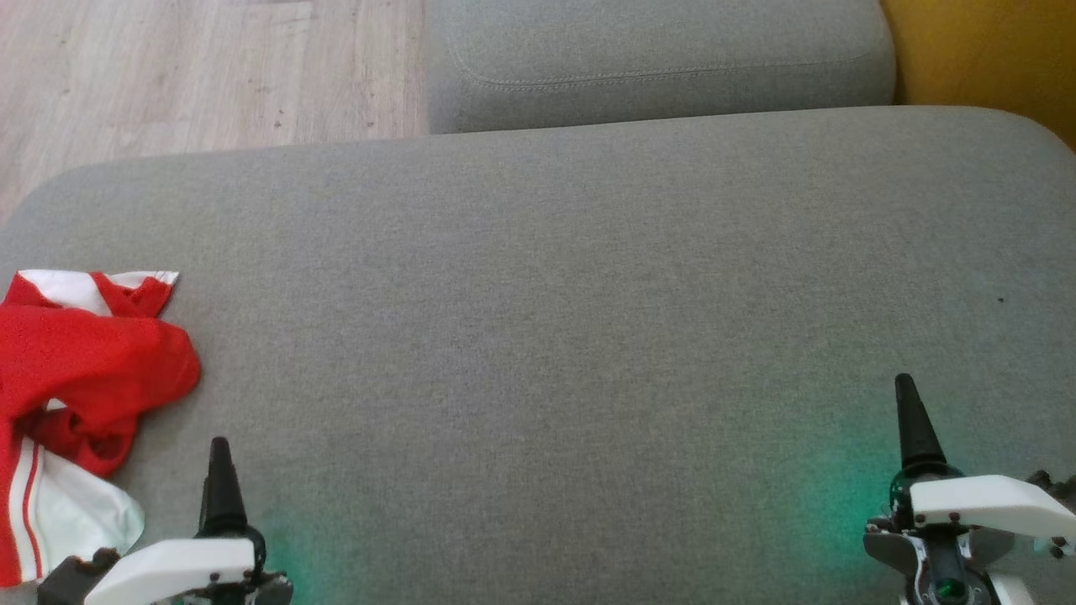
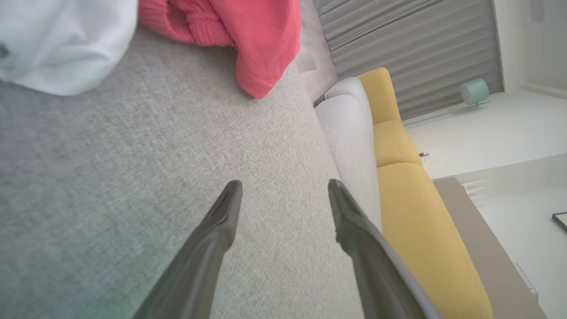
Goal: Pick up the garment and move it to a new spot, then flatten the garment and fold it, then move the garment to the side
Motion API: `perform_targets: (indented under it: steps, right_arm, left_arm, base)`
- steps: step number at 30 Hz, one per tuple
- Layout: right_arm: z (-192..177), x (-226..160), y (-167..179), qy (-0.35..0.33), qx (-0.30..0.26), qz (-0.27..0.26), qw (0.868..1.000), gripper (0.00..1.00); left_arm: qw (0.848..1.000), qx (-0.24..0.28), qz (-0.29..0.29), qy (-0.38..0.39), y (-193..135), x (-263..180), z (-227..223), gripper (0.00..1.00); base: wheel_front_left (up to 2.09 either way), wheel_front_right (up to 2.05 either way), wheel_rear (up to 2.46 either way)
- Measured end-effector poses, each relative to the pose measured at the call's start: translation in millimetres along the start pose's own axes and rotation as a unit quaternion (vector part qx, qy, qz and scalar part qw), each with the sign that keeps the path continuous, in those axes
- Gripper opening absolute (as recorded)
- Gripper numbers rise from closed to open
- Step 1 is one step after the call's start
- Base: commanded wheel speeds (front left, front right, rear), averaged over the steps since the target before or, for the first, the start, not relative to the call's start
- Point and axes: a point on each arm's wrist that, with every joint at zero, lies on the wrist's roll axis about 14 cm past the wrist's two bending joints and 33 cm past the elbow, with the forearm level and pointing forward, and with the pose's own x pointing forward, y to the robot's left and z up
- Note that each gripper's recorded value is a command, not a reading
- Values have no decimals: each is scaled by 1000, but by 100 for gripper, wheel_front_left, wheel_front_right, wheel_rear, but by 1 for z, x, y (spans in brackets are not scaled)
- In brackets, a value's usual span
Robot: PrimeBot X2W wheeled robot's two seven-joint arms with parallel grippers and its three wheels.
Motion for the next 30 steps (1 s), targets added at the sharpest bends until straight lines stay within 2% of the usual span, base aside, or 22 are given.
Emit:
perform_targets:
  steps: [14, 30]
  right_arm:
    - [-3, 6, 1, -1, -100, -1, 995, 100]
    - [-5, 6, -6, 3, -210, -8, 978, 100]
  left_arm:
    - [995, 101, 9, 4, 2, 3, -5, 100]
    - [979, 202, 21, 1, 7, 5, -6, 100]
  base:
    - [0, 0, 0]
    - [0, 0, 0]
